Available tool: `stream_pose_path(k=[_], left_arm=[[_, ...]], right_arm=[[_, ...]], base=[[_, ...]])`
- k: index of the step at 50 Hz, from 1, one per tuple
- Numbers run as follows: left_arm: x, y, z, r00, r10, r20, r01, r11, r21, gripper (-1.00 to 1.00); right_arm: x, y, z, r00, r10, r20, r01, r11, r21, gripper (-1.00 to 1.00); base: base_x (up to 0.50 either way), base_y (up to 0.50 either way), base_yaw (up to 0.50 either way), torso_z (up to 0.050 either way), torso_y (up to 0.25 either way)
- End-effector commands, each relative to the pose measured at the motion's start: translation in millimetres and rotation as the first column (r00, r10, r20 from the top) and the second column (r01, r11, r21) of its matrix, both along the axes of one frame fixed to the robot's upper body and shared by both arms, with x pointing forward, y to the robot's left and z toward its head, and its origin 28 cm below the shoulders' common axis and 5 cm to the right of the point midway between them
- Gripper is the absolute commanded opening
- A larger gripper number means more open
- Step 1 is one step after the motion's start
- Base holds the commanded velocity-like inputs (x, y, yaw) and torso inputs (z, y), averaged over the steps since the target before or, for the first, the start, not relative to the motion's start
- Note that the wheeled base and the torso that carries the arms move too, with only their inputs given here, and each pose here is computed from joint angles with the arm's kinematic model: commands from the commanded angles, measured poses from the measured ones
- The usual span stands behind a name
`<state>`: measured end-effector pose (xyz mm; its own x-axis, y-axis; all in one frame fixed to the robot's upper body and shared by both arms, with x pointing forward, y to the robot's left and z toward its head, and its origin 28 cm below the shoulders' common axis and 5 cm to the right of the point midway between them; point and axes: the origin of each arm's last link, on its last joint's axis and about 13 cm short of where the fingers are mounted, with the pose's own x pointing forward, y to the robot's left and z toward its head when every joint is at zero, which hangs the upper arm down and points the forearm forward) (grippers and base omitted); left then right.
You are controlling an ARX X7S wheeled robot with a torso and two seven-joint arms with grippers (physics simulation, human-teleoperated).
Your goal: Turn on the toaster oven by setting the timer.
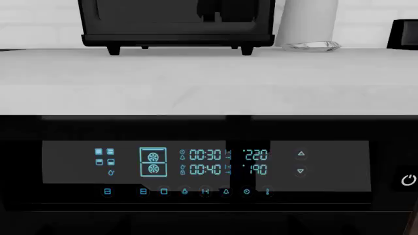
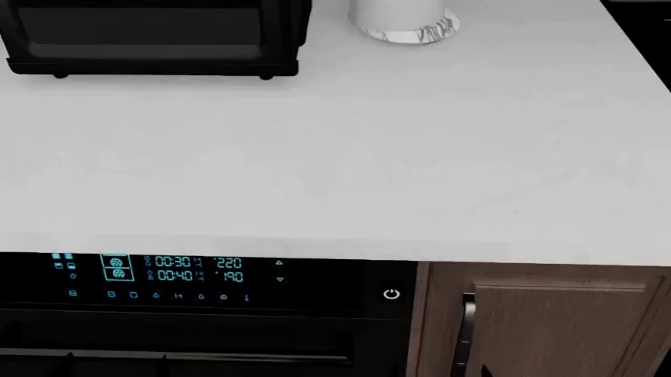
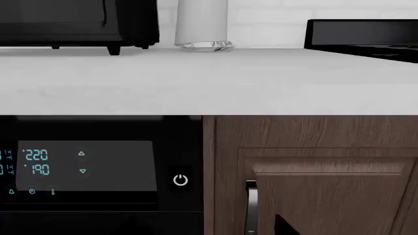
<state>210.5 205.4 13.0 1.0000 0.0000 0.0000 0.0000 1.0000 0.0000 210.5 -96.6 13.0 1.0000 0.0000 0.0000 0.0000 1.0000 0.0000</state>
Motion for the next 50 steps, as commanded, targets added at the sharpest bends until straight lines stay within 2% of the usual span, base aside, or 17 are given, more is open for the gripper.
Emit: stream_pose_path(k=[1,10,14,16,19,37,46,50], left_arm=[[0,-0.2,1,1.0,0.0,0.0,0.0,1.0,0.0,1.0],[-3,-2.1,5,0.999,-0.013,0.034,0.013,1.0,0.003,1.0],[-6,-1.7,11,0.999,-0.037,0.036,0.039,0.998,-0.049,1.0],[-7,-2.2,15,0.996,-0.047,0.08,0.049,0.998,-0.032,1.0],[-8,-2.6,19,0.995,-0.051,0.088,0.055,0.997,-0.044,1.0],[-8,-2.2,28,0.992,-0.029,0.122,0.033,0.999,-0.029,1.0],[-7,-3.5,33,0.99,-0.04,0.137,0.044,0.999,-0.027,1.0],[-8,-2.4,31,0.989,-0.073,0.129,0.077,0.997,-0.026,1.0]], right_arm=[[0,0.0,0,1.0,0.0,0.0,0.0,1.0,0.0,1.0],[-2,2.1,0,1.0,-0.004,-0.002,0.004,1.0,-0.03,1.0],[-2,2.9,2,1.0,-0.01,-0.001,0.01,0.999,-0.033,1.0],[-2,3.2,4,1.0,-0.016,0.001,0.016,0.999,-0.04,1.0],[-2,3.3,6,1.0,-0.022,0.005,0.022,0.999,-0.044,1.0],[-1,2.7,26,0.998,-0.039,0.053,0.041,0.998,-0.051,1.0],[1,3.2,30,0.997,-0.033,0.066,0.036,0.998,-0.049,1.0],[1,2.9,34,0.996,-0.018,0.083,0.021,0.999,-0.034,1.0]], base=[[0.0,0.0,0.0,0.0,0.0],[0.0,0.0,0.0,0.0,0.0],[0.0,0.0,0.0,0.009,0.0],[0.0,0.0,0.0,0.05,0.011],[0.0,0.0,0.0,0.05,0.01],[0.0,0.0,0.0,0.05,0.011],[0.0,0.0,0.0,0.05,0.01],[0.0,0.0,0.0,0.05,0.011]])
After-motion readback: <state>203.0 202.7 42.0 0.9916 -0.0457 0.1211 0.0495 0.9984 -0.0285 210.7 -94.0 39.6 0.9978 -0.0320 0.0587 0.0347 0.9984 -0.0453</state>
